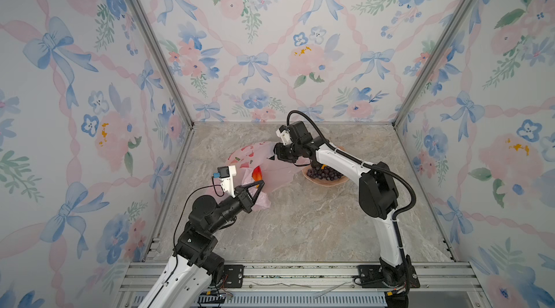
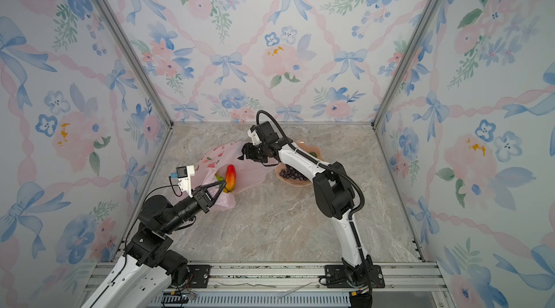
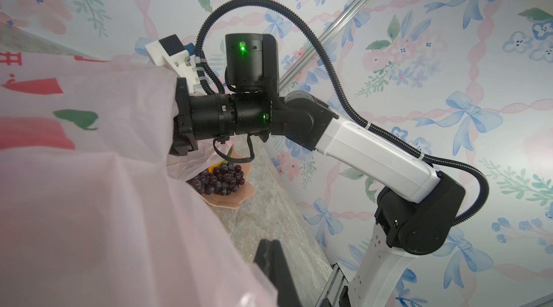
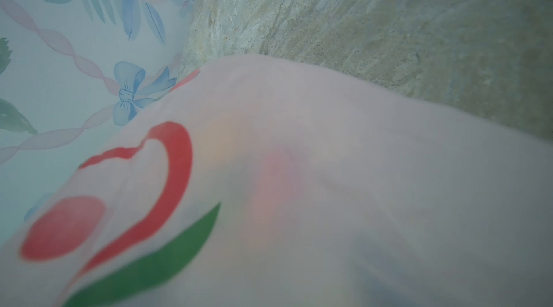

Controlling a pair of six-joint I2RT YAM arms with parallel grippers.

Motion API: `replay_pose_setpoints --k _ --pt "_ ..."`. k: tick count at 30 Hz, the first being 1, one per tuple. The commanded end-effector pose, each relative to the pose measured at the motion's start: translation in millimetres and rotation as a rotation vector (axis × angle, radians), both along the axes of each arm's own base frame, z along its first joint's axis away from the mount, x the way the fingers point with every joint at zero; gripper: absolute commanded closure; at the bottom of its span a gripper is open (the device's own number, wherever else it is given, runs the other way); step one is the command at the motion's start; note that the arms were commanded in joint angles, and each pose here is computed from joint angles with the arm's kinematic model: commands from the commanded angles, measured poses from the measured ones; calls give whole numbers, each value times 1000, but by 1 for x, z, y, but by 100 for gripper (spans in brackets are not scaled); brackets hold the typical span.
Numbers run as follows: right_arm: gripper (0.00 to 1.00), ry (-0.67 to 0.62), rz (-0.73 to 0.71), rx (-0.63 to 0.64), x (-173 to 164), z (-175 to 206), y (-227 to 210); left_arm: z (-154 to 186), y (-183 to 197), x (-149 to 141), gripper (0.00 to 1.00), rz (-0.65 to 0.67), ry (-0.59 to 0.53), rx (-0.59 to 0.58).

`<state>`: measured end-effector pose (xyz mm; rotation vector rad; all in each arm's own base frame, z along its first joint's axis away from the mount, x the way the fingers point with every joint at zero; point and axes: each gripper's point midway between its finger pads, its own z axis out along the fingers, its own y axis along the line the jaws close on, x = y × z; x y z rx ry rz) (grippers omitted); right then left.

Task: Place the fruits into the plastic bag
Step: Place the fruit in the plastic bag, then pick up the fruit from the plate.

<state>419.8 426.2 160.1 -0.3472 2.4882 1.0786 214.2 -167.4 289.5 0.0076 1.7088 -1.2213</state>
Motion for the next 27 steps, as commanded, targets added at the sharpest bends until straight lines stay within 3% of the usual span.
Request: replay_pose_setpoints --k 1,8,12,18,22,27 --pt "4 -107 17 32 1 45 3 -7 1 3 100 9 3 25" --pt "4 -92 43 85 0 72 7 -7 1 3 100 15 0 28" --pt "4 7 74 114 -16 74 9 -7 3 4 100 28 1 29" --pt "4 178 186 -21 -68 60 -13 -6 4 5 100 32 0 35" --pt "4 171 222 -101 -98 68 -39 -6 4 7 100 36 0 38" --pt "4 123 220 -21 -120 110 -61 -6 2 10 100 34 2 31"
